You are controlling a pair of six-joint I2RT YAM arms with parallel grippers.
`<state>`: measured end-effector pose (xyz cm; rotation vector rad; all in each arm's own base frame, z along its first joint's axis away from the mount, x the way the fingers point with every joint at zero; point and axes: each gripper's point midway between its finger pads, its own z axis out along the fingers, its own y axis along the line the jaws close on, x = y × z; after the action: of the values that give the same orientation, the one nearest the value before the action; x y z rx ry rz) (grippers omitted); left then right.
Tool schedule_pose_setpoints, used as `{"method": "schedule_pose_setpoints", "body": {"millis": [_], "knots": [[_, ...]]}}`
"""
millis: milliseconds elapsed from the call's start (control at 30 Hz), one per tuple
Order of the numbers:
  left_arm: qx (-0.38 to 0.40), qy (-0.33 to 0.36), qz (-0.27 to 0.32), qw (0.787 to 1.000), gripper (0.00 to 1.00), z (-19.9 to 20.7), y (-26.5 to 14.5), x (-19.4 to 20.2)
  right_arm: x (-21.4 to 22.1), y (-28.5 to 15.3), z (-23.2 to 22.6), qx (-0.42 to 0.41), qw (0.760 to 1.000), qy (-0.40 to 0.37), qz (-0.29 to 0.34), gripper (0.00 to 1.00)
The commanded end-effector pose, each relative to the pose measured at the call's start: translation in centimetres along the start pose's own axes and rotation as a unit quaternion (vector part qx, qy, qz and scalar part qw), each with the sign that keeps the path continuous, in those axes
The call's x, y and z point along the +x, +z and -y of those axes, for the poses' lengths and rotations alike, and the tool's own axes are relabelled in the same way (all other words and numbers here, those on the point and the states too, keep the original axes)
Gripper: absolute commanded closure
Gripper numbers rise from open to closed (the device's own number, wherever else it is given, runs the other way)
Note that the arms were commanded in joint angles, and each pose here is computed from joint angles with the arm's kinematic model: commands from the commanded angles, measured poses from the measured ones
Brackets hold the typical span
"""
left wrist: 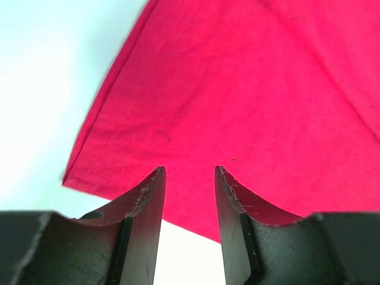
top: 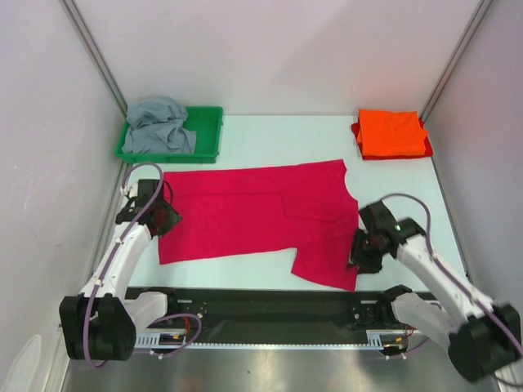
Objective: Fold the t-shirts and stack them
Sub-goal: Fold the tshirt
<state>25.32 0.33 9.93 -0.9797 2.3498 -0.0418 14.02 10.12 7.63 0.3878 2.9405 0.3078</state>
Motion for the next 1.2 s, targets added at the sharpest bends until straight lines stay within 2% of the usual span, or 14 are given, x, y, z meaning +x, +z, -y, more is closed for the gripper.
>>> {"method": "schedule_pose_setpoints", "body": {"millis": [0, 33, 100, 167, 267, 400, 467, 633, 967, 1167], "knots": [[-0.021, -0.019, -0.014, 1.000, 0.56, -1.5, 0.3, 1.5, 1.7, -0.2, 0.3, -0.036, 0.997, 0.062, 0.035, 0.57], [-0.022, -0.018, -0.021, 0.999, 0.57, -1.6, 0.4, 1.8, 2.7, 0.3, 0.6, -0.032, 0.997, 0.072, 0.022, 0.61], [-0.015, -0.013, -0.030, 0.999, 0.57, -1.4, 0.9, 2.5, 3.7, 0.8, 1.4, -0.015, 0.996, 0.083, 0.011, 0.61], [-0.018, 0.007, -0.039, 0.999, 0.58, -1.4, 1.2, 2.8, 4.3, 1.8, 1.3, -0.009, 0.996, 0.090, 0.003, 0.60], [-0.007, 0.044, -0.020, 0.999, 0.58, -0.1, 0.6, 2.0, 4.1, 2.3, 1.2, 0.011, 0.995, 0.103, 0.010, 0.58], [0.004, 0.062, -0.007, 0.998, 0.58, 0.7, 0.1, 1.7, 4.7, 3.6, 1.7, 0.026, 0.992, 0.124, 0.002, 0.51], [0.009, 0.066, -0.008, 0.998, 0.58, 0.8, 0.0, 1.9, 4.9, 4.1, 2.2, 0.035, 0.990, 0.135, 0.003, 0.51], [0.012, 0.074, -0.010, 0.997, 0.58, 0.4, -0.4, 2.7, 5.3, 4.8, 2.6, 0.039, 0.984, 0.173, 0.010, 0.56], [0.022, 0.082, -0.019, 0.996, 0.58, 0.7, -0.8, 3.6, 4.6, 5.5, 4.1, 0.050, 0.963, 0.256, 0.064, 0.55], [0.027, 0.094, -0.021, 0.995, 0.57, 1.2, -0.8, 3.8, 4.1, 5.3, 4.2, 0.052, 0.956, 0.276, 0.079, 0.65]]}}
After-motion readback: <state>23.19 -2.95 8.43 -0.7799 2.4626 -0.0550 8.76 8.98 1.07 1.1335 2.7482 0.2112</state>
